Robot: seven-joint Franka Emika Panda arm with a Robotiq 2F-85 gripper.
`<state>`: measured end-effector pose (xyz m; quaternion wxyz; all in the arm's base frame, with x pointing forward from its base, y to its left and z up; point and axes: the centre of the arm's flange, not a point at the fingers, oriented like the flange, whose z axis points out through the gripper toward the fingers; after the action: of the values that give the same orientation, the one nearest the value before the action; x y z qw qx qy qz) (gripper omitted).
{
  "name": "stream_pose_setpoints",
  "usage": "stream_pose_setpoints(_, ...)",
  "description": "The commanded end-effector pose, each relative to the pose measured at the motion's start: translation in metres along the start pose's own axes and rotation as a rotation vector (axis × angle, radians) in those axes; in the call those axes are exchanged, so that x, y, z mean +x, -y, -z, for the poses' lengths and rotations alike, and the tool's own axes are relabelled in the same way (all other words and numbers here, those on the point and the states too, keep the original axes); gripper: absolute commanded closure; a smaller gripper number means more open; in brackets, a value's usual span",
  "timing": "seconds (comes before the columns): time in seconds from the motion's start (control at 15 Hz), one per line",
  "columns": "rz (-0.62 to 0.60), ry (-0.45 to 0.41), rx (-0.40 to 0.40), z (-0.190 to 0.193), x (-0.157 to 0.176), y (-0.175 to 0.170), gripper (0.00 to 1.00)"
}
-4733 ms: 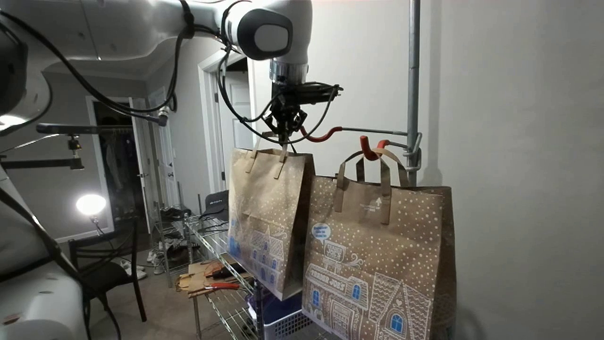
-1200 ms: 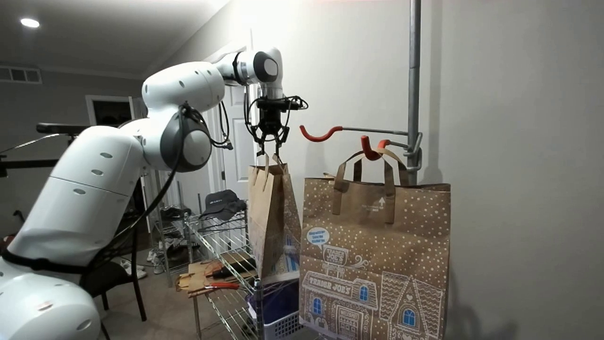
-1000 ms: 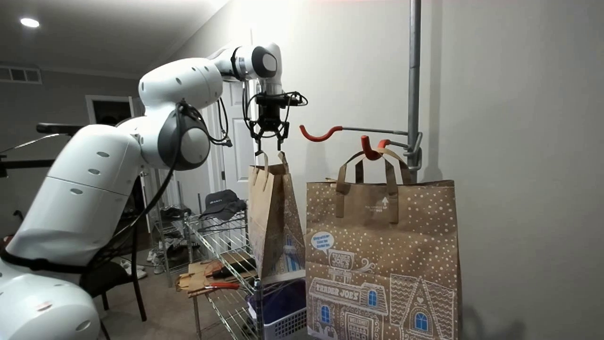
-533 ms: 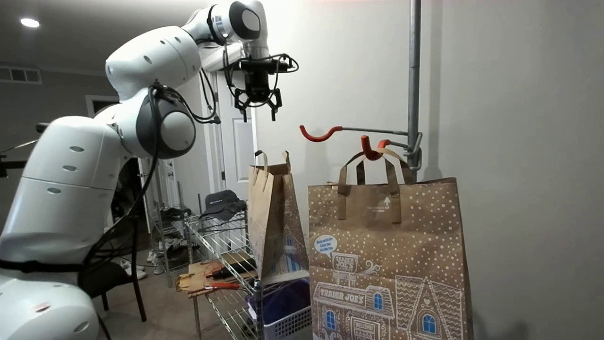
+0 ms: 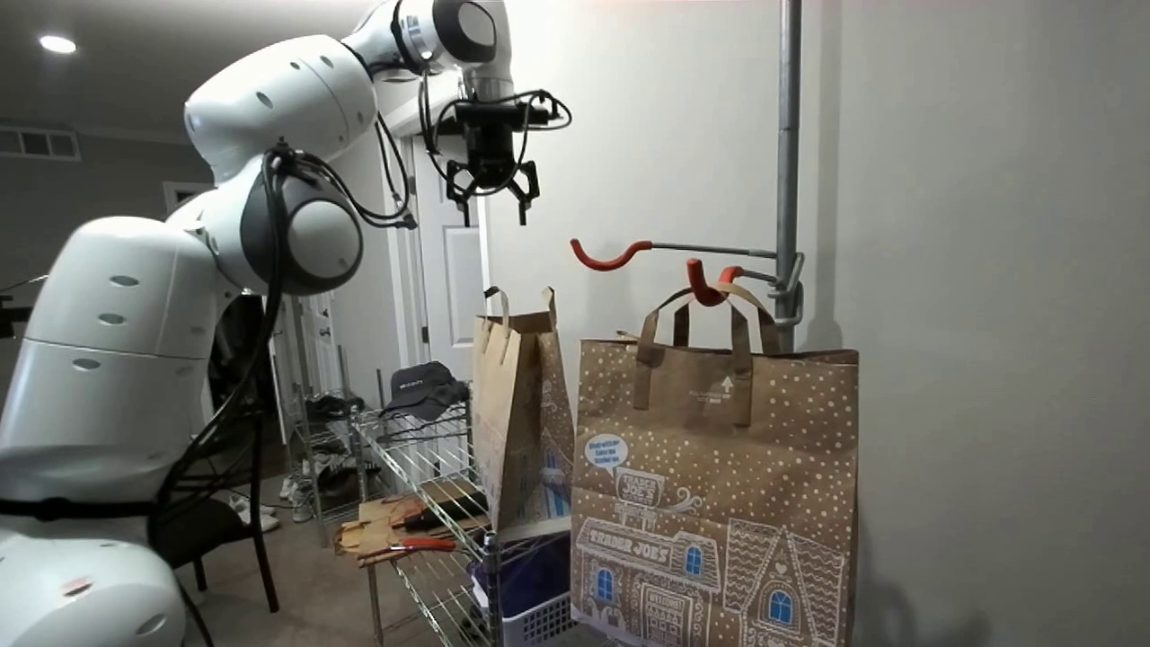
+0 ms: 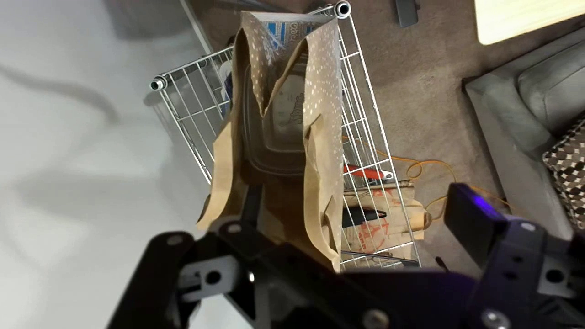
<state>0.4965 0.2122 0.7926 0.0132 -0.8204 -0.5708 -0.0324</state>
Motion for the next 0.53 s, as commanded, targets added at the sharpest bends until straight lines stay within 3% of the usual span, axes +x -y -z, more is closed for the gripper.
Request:
stream_pose_setpoints(0.0, -0.007, -0.028, 0.096, -0.04, -0.039, 0.036, 0.0)
stream_pose_setpoints(0.07, 0.005, -0.051, 0.105, -0.038, -0.041, 0.036, 0.0)
stream_pose_setpoints(0.13, 0.013, -0.03, 0.072, -0.005, -0.002, 0.002, 0.0)
stream_pose_setpoints(0.47, 0.013, -0.041, 0.091, 0.0, -0.011, 0.007, 0.0)
